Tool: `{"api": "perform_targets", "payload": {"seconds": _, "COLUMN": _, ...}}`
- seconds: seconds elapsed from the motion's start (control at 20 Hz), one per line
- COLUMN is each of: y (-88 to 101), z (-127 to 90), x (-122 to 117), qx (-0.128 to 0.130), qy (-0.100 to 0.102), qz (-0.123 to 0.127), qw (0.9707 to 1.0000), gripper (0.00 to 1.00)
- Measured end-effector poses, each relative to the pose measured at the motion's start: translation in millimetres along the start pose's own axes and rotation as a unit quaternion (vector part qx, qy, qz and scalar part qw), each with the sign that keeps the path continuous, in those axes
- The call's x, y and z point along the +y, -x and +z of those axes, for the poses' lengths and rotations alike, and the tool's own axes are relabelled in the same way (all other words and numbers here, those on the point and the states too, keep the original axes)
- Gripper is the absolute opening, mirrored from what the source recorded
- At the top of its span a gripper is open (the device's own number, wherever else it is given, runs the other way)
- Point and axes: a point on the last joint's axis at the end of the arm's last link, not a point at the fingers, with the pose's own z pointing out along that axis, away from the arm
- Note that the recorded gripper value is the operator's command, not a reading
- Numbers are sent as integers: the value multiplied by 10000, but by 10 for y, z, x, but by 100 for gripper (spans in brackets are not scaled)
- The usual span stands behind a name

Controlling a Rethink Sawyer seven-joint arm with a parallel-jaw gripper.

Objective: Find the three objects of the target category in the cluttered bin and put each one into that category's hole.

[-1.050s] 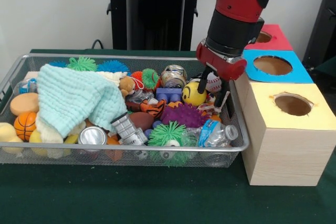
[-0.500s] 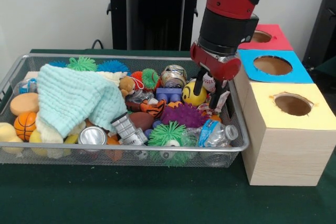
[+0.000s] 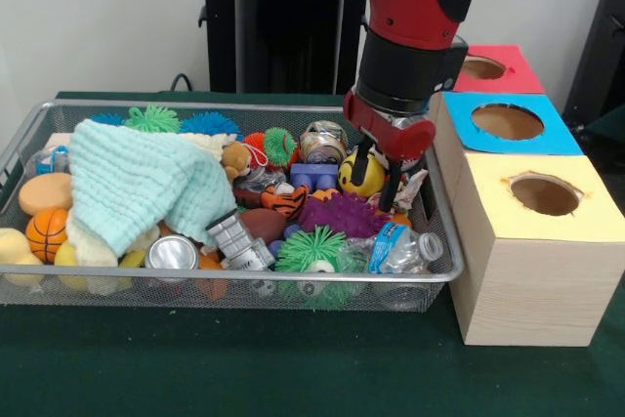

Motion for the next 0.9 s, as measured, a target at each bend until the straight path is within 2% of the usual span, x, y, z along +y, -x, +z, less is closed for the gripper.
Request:
{"api": "perform_targets", "payload": {"seconds": 0.35, "y": -183, "z": 165, "x": -85, "qx": 41, "qy": -149, "qz": -265, "qw": 9995, "gripper": 100}}
{"api": "perform_targets", "payload": {"seconds": 0.55, "y": -254, "z": 238, "x": -163, "qx": 32, "qy": -222, "qz": -520, "qw": 9984, "gripper": 100}}
{"api": "perform_targets", "payload": {"seconds": 0.9, "y": -309, "z": 262, "x": -170, "qx": 89, "qy": -177, "qz": -732, "qw": 9971, "gripper": 100}}
